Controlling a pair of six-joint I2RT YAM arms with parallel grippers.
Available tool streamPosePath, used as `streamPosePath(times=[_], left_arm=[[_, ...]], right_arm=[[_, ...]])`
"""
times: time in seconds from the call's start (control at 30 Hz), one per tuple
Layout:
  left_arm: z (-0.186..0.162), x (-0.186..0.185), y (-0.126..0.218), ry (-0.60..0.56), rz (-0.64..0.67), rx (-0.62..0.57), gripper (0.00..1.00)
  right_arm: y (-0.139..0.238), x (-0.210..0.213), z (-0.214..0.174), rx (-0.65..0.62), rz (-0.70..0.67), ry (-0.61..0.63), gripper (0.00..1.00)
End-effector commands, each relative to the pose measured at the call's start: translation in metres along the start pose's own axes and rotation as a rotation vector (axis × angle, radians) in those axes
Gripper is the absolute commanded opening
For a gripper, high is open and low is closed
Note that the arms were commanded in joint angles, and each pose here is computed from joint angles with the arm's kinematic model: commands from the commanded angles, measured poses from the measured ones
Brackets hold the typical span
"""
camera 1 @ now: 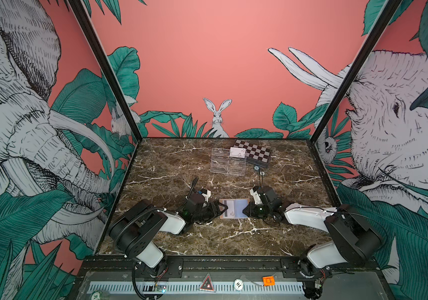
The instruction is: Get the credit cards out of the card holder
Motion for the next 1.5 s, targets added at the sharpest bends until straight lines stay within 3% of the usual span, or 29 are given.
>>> streamPosePath(times=[0.0,0.2,0.3,0.93,1.47], left_arm=[[-0.001,-0.003,0.002,-0.008,-0.026,0.007,0.53],[-0.001,-0.004,0.001,-0.007,-0.041,0.006,0.34],[-0.001,-0.005,0.001,-0.004,-0.052,0.009,0.31],[-0.001,-0.004,-0.001,0.002,-0.08,0.01,0.26],[-0.002,-0.01,0.0,-0.008,-0.121,0.012,0.14]], right_arm=[[-0.005,-0.007,-0.006,0.005,-0.035,0.002,0.12],[-0.007,-0.011,-0.01,0.021,-0.047,0.005,0.11],[-0.007,-0.012,-0.011,0.025,-0.052,0.006,0.11],[-0.009,-0.013,-0.014,0.042,-0.05,0.004,0.11],[-0.011,-0.015,-0.017,0.052,-0.051,0.001,0.1]])
Point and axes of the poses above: each gripper's point midway between its finger pads, its own y axis back along the fingers, its own x axis along the line the jaws close on, z = x × y, the point moved 4 cm from there along y, back along the fingers, and after that the axes turned 14 degrees about y, right-handed, at the moved point
